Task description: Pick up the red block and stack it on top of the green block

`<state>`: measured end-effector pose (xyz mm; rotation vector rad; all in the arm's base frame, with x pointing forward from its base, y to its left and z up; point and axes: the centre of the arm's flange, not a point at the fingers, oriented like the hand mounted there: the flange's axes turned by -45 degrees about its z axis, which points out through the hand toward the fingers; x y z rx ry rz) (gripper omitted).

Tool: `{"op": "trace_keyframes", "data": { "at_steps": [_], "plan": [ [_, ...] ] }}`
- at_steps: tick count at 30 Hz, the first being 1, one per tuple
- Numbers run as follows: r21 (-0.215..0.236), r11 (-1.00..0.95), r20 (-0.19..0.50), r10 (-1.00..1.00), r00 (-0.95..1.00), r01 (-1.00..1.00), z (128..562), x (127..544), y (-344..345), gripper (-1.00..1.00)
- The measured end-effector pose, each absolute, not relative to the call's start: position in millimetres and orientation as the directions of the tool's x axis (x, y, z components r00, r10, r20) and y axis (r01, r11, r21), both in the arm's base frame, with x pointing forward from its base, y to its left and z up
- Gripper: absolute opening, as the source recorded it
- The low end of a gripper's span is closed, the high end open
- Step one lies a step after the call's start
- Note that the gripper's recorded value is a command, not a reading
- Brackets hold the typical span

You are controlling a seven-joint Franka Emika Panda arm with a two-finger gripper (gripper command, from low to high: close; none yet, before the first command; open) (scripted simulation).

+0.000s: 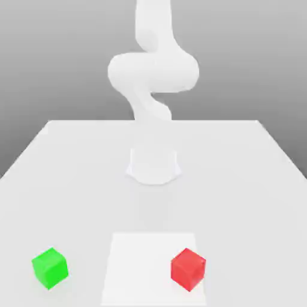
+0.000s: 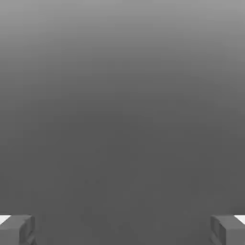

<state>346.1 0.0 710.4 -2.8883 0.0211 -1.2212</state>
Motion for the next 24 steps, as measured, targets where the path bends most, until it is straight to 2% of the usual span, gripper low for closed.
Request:
{"op": "trace_keyframes", "data": {
  "at_steps": [1, 2, 4, 5, 9, 12, 14, 15, 19, 20, 22, 24],
  "plan": [
    [-0.01, -1.0, 0.717, -0.015, 0.697, -0.01, 710.4, 346.1, 0.0, 0.0],
    [0.007, -0.998, 0.686, -0.041, 0.727, -0.063, 686.2, 365.0, 5.9, 0.0],
    [0.007, -0.998, 0.686, -0.041, 0.727, -0.063, 686.2, 365.0, 5.9, 0.0],
    [0.022, -0.994, 0.656, -0.067, 0.752, -0.108, 661.7, 381.0, 9.4, 0.0],
    [0.022, -0.994, 0.656, -0.067, 0.752, -0.108, 661.7, 381.0, 9.4, 0.0],
    [0.054, -0.975, 0.573, -0.147, 0.806, -0.216, 587.7, 413.7, 13.7, 0.0],
    [0.054, -0.975, 0.573, -0.147, 0.806, -0.216, 587.6, 413.7, 13.7, 0.0],
    [0.06, -0.967, 0.545, -0.176, 0.82, -0.248, 562.8, 421.5, 14.7, 0.0],
    [0.06, -0.967, 0.545, -0.176, 0.82, -0.248, 562.8, 421.5, 14.7, 0.0],
    [0.06, -0.959, 0.516, -0.208, 0.831, -0.278, 537.9, 426.1, 16.4, 0.0],
    [0.06, -0.959, 0.516, -0.208, 0.831, -0.278, 537.9, 426.1, 16.4, 0.0],
    [0.049, -0.94, 0.452, -0.281, 0.847, -0.338, 487.8, 431.7, 21.8, 0.0]
  ]
}}
